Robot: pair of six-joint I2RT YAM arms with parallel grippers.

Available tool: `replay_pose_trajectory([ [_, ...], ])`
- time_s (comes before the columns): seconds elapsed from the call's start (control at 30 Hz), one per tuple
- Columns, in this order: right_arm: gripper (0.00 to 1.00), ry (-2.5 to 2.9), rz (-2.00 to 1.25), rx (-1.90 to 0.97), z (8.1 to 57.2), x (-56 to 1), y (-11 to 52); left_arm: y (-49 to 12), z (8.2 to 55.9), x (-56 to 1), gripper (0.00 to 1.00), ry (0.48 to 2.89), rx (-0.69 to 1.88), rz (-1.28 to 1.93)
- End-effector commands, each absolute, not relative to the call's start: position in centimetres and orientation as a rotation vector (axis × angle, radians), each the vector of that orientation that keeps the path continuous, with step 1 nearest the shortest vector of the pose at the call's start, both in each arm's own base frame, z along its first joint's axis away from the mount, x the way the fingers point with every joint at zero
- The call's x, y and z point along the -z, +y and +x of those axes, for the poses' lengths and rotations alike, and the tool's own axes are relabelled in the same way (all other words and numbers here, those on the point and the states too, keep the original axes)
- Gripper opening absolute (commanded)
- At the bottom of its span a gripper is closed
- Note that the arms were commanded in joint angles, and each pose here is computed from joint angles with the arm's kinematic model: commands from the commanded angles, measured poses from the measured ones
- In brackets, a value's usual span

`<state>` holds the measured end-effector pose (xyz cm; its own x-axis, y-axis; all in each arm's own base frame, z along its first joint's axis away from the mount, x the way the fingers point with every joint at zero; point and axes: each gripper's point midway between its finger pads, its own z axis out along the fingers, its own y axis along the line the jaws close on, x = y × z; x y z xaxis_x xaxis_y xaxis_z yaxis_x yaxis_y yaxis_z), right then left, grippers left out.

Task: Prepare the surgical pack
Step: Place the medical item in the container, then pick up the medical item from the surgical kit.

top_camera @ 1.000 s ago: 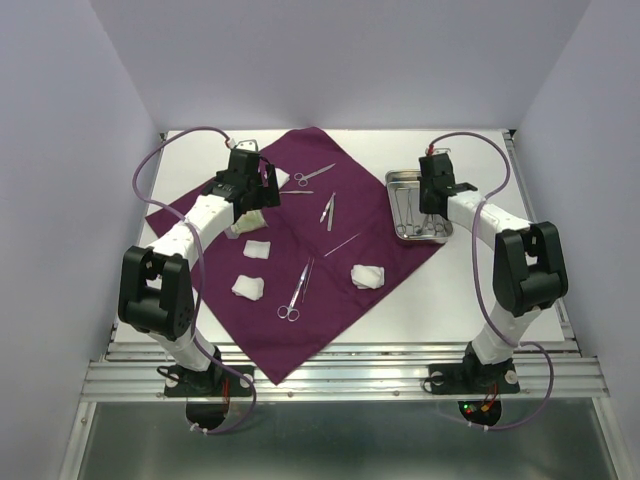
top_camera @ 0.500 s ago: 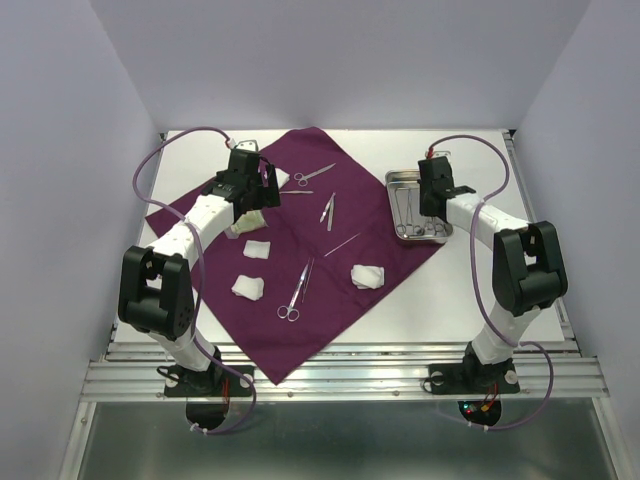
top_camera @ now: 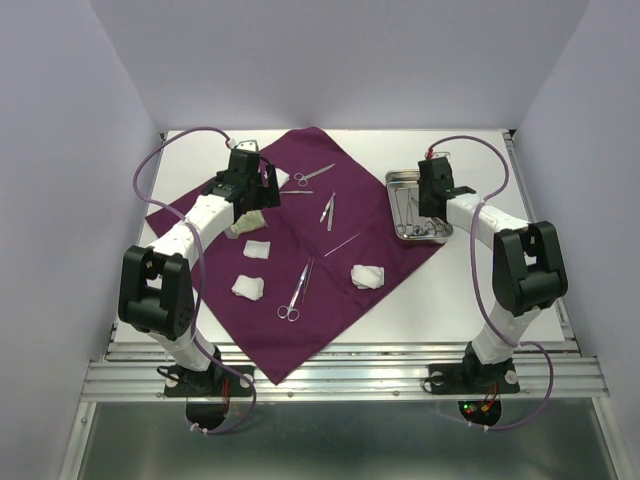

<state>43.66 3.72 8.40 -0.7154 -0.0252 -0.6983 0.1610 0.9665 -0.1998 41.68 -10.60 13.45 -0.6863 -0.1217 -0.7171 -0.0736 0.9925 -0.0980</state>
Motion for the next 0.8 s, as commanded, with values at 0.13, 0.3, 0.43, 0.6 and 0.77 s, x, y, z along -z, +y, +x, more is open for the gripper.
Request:
replay_pose_trajectory([
  [0.13,0.49,2.224,0.072,0.052,45.5,-14.7,9.3,-10.6,42.0,-14.6,0.99,2.289,0.082,-0.133],
  [0.3,0.54,2.242,0.064,-0.055,45.0,-15.4,16.7,-10.5,42.1,-14.7,0.99,2.284,0.075,-0.144],
  [0.43,0.52,2.291,0.114,-0.144,44.3,-14.3,20.9,-10.3,42.0,-14.8,0.99,2.280,0.067,-0.146],
  [0.6,0.52,2.350,0.289,-0.158,42.5,-11.6,23.8,-10.4,42.0,-14.6,0.99,2.284,0.064,-0.144],
  [0.77,0.52,2.413,0.375,-0.194,40.4,-8.6,26.4,-10.3,42.0,-14.5,0.99,2.286,0.062,-0.144],
])
